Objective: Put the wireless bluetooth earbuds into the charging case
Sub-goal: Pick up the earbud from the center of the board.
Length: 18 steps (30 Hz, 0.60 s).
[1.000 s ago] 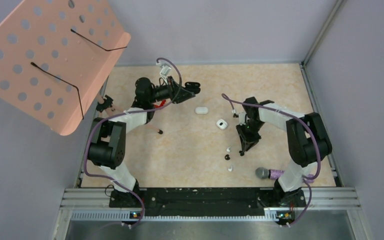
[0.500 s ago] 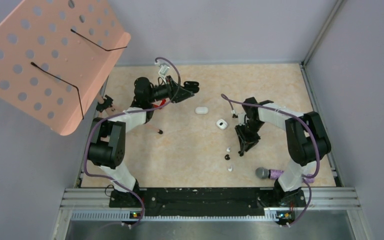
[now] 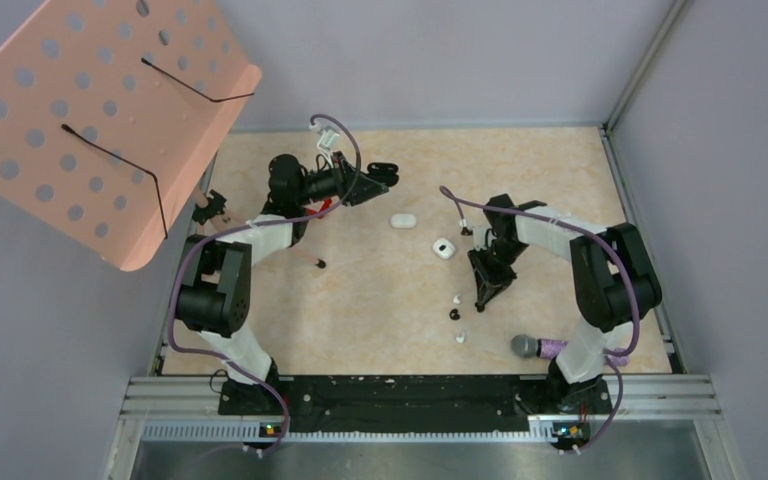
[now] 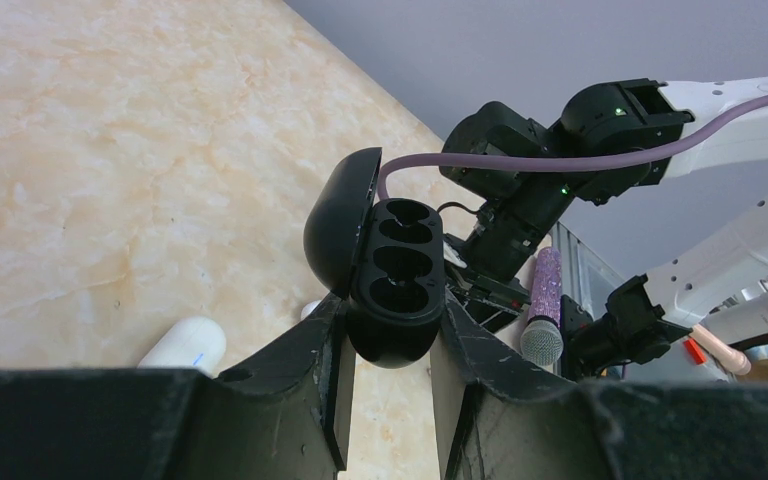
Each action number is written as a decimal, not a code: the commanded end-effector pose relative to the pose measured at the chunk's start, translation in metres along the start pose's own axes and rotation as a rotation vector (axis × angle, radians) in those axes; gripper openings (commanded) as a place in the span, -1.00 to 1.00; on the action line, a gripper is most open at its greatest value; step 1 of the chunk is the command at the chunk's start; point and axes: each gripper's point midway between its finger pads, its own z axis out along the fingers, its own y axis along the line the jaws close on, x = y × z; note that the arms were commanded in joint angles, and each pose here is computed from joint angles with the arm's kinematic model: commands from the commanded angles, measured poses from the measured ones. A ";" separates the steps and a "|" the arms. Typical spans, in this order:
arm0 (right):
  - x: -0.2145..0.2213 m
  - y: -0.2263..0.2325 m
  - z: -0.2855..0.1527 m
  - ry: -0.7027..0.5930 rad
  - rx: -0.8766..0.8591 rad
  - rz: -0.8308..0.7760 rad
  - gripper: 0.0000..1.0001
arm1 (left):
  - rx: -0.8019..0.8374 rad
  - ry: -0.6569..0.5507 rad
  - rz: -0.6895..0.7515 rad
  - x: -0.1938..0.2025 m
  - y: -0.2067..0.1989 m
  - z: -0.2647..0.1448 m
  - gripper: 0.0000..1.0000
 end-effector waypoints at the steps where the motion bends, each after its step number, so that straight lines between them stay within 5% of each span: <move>1: -0.004 0.005 0.004 -0.017 -0.024 -0.033 -0.85 | 0.018 -0.028 0.044 -0.012 -0.004 0.001 -1.00; 3: -0.005 0.006 0.001 -0.028 -0.021 -0.039 -1.00 | 0.018 -0.028 0.045 -0.012 -0.005 0.000 -1.00; 11: -0.034 0.023 -0.060 -0.189 0.003 -0.224 -1.00 | 0.036 -0.016 0.051 -0.011 -0.006 0.001 -1.00; 18: -0.095 0.060 -0.157 -0.523 0.057 -0.733 -1.00 | 0.135 0.039 0.122 -0.003 -0.019 0.007 -1.00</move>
